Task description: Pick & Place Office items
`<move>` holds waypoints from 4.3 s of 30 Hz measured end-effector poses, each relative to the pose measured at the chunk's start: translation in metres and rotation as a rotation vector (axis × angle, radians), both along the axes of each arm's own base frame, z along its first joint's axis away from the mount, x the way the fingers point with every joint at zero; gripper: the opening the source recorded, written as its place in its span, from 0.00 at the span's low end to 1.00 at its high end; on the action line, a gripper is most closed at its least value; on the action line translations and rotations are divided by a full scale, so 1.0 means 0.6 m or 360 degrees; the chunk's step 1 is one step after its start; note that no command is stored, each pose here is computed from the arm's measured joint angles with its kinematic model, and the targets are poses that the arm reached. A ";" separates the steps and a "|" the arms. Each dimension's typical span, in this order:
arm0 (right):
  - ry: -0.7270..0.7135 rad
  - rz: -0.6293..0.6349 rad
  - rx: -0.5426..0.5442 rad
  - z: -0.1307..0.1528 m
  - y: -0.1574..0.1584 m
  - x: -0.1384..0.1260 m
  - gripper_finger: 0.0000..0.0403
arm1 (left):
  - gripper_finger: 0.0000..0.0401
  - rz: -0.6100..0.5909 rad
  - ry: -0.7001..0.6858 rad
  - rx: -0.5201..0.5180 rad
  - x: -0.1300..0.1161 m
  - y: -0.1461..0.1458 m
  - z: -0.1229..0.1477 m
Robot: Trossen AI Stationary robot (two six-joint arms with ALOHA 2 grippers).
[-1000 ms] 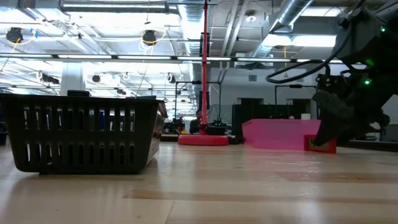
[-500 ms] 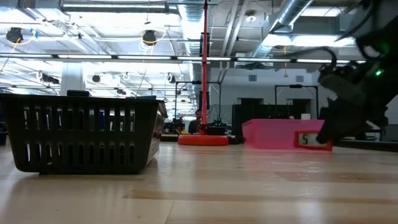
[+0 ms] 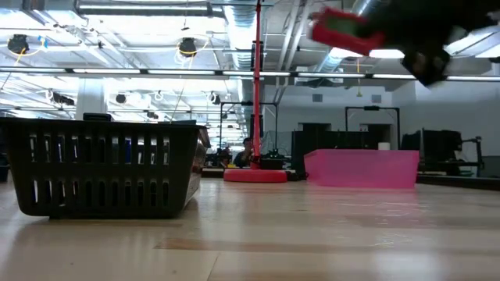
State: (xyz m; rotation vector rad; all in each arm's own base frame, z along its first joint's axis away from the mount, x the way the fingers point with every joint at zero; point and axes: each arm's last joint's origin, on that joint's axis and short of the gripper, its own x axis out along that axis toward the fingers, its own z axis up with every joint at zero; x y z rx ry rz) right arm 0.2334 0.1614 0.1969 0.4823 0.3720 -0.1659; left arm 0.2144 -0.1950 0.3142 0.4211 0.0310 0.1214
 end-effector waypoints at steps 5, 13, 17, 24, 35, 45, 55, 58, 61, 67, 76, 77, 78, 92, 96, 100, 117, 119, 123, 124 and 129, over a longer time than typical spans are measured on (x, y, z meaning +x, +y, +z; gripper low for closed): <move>0.0135 0.0144 -0.0151 0.027 0.005 0.109 0.14 | 0.74 0.0115 0.0027 0.0030 0.009 0.012 -0.004; 0.0479 0.0310 -0.0228 0.008 -0.021 0.244 0.15 | 0.74 0.0225 0.0055 0.0077 0.001 0.011 -0.006; 0.0541 0.0369 -0.0200 -0.009 -0.026 0.272 0.16 | 0.74 0.0255 0.0071 0.0097 -0.009 0.010 -0.004; 0.0553 0.0396 -0.0209 -0.024 -0.035 0.287 0.16 | 0.74 0.0246 0.0070 0.0101 -0.022 -0.002 -0.005; 0.0514 0.0428 -0.0207 -0.030 -0.041 0.297 0.16 | 0.74 0.0245 0.0055 0.0081 -0.024 -0.004 -0.003; 0.0493 0.0438 -0.0217 -0.028 -0.040 0.298 0.16 | 0.74 0.0245 0.0055 0.0080 -0.024 -0.004 -0.003; 0.0479 0.0412 -0.0250 -0.027 -0.040 0.298 0.31 | 0.74 0.0245 0.0054 0.0076 -0.024 -0.004 -0.003; 0.0469 0.0405 -0.0248 -0.027 -0.041 0.299 0.38 | 0.74 0.0244 0.0054 0.0076 -0.024 -0.004 -0.003; 0.0455 0.0397 -0.0246 -0.026 -0.043 0.301 0.44 | 0.74 0.0237 0.0055 0.0076 -0.026 -0.006 -0.003; 0.0387 0.0392 -0.0238 -0.013 -0.045 0.303 0.48 | 0.74 0.0208 0.0053 0.0077 -0.036 -0.015 -0.003; 0.0341 0.0371 -0.0270 0.017 -0.050 0.295 0.47 | 0.74 0.0242 0.0055 0.0079 -0.042 -0.018 -0.004; 0.0372 0.0374 -0.0279 0.017 -0.050 0.292 0.46 | 0.74 0.0248 0.0055 0.0081 -0.042 -0.018 -0.004; 0.0400 0.0371 -0.0281 0.016 -0.051 0.290 0.46 | 0.74 0.0251 0.0054 0.0079 -0.042 -0.018 -0.004; 0.1092 0.0065 -0.0509 -0.001 -0.006 0.180 0.45 | 0.74 0.0404 0.0058 0.0087 -0.049 -0.017 -0.007; 0.1129 -0.0021 -0.0528 0.028 0.020 0.130 0.45 | 0.74 0.0404 0.0056 0.0080 -0.049 -0.017 -0.007; 0.1248 -0.0010 -0.0502 0.041 0.058 0.070 0.45 | 0.74 0.0405 0.0056 0.0080 -0.049 -0.017 -0.007; 0.1543 -0.0306 -0.0185 0.032 0.144 -0.065 0.51 | 0.74 0.0353 0.0051 0.0067 -0.049 -0.019 -0.005; 0.1525 -0.0336 -0.0168 0.032 0.149 -0.074 0.53 | 0.74 0.0342 0.0051 0.0064 -0.048 -0.019 -0.005; 0.1530 -0.0396 -0.0114 0.032 0.165 -0.103 0.57 | 0.74 0.0177 0.0069 0.0021 -0.047 -0.024 -0.009; 0.1533 -0.0417 -0.0097 0.032 0.170 -0.112 0.58 | 0.74 0.0154 0.0076 0.0024 -0.047 -0.024 -0.010; 0.1485 -0.0477 -0.0027 0.033 0.194 -0.161 0.61 | 0.74 0.0145 0.0078 -0.0006 -0.048 -0.025 -0.011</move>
